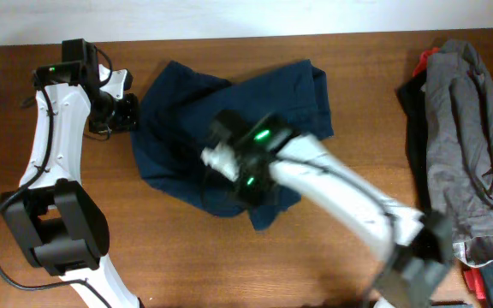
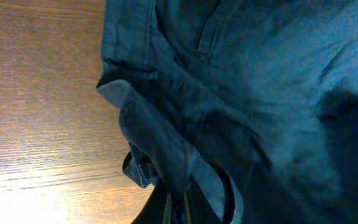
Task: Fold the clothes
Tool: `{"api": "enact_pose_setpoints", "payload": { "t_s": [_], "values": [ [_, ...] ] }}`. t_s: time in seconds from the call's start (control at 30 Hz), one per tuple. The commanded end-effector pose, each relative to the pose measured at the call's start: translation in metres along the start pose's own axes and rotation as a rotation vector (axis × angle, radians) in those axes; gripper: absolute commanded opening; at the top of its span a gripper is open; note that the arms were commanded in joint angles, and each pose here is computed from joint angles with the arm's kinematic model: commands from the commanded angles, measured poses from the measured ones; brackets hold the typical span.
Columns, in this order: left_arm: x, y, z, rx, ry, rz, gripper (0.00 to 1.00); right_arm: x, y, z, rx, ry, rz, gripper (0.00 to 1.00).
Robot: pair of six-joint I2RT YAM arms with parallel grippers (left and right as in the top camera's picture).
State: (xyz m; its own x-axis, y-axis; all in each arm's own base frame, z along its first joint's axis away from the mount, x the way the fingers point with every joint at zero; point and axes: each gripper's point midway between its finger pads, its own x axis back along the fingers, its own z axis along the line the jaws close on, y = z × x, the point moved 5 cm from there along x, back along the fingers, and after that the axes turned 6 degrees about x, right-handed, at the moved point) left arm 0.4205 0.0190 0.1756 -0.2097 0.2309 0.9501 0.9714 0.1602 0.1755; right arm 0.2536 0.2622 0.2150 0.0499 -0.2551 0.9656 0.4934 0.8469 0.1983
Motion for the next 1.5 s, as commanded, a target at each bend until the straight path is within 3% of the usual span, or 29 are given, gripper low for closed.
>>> {"api": "enact_pose_setpoints", "payload": {
  "t_s": [0.0, 0.27, 0.57, 0.83, 1.0, 1.1, 1.2, 1.27, 1.47],
  "values": [
    [0.012, 0.006, -0.005, -0.018, -0.010, -0.045, 0.06, 0.033, 0.006, 0.000, 0.019, 0.217, -0.185, 0.04],
    [0.013, 0.017, -0.008, -0.031, -0.022, -0.098, 0.06, 0.017, 0.005, -0.081, -0.082, 0.248, -0.297, 0.04],
    [0.011, 0.026, -0.020, -0.072, -0.027, -0.145, 0.06, -0.039, 0.011, -0.163, -0.151, 0.154, -0.335, 0.06],
    [0.011, 0.026, -0.010, -0.065, 0.058, -0.145, 0.00, -0.052, -0.031, -0.229, -0.345, 0.005, -0.263, 0.12],
    [0.011, 0.024, -0.010, -0.064, 0.060, -0.139, 0.00, -0.034, -0.069, -0.265, -0.610, -0.001, -0.298, 0.13],
    [0.011, 0.024, -0.010, -0.064, 0.059, -0.138, 0.00, -0.029, -0.084, -0.266, -0.668, 0.076, -0.312, 0.13],
    [0.011, 0.024, -0.010, -0.063, 0.059, -0.135, 0.00, -0.028, -0.094, -0.259, -0.693, 0.120, -0.277, 0.23],
    [0.011, 0.023, -0.010, -0.062, 0.060, -0.131, 0.00, -0.028, -0.096, -0.251, -0.700, 0.160, -0.258, 0.25],
    [0.010, 0.022, -0.010, -0.061, 0.060, -0.125, 0.00, -0.008, -0.086, -0.200, -0.562, 0.480, -0.349, 0.34]
  ]
}}
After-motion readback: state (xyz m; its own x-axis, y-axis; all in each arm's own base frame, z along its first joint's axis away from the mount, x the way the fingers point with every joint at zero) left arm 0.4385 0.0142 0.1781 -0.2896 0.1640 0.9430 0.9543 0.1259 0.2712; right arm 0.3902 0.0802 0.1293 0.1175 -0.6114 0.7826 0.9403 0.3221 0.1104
